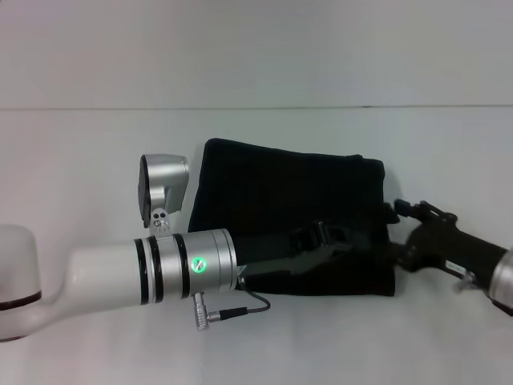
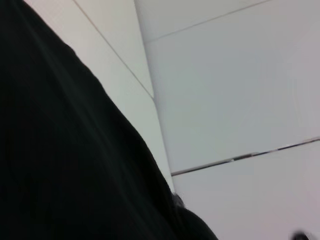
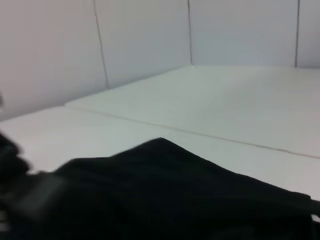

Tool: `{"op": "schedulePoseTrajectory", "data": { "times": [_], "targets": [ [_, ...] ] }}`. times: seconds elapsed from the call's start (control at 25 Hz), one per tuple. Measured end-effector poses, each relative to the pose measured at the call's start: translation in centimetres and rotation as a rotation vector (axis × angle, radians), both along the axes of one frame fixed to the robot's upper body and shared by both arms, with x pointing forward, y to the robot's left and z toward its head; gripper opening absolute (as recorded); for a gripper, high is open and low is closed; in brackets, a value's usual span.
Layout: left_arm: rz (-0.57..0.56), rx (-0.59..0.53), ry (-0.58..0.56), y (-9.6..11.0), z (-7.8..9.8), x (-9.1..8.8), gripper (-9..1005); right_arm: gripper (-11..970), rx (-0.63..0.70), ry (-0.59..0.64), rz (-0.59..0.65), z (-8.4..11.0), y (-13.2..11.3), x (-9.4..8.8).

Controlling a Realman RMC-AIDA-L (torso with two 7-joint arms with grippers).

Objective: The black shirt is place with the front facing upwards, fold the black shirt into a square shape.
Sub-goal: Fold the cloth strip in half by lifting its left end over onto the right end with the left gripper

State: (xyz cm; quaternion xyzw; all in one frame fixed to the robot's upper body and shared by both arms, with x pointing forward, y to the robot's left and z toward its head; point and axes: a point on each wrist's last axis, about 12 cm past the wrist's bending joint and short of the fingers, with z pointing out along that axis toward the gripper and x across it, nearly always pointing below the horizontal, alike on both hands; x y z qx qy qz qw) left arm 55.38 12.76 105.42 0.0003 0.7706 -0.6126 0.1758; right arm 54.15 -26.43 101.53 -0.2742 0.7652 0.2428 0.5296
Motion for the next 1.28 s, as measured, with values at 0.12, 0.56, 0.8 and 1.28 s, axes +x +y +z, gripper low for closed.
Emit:
{"op": "schedulePoseTrajectory", "data": {
  "times": [0.12, 0.56, 0.8, 1.28],
  "targets": [
    [-0.014, -0.004, -0.01, 0.0, 0.1, -0.1, 70, 941, -0.021, 0.005, -0.01, 0.2, 0.7, 1.1],
    [-0.034, 0.029, -0.014, 0.4, -0.8, -1.0, 82, 942, 0.008, -0.014, -0.076, 0.8, 0.5, 2.1],
    [0.003, 0.064, -0.009, 0.8, -1.6, -1.0, 88, 941, 0.021, -0.008, -0.142, 0.5, -0.8, 1.7],
    [-0.065, 0.033, -0.103, 0.5, -0.9, -1.5, 144, 942, 0.181, -0.054, -0.417, 0.5, -5.9, -0.6]
  ]
}}
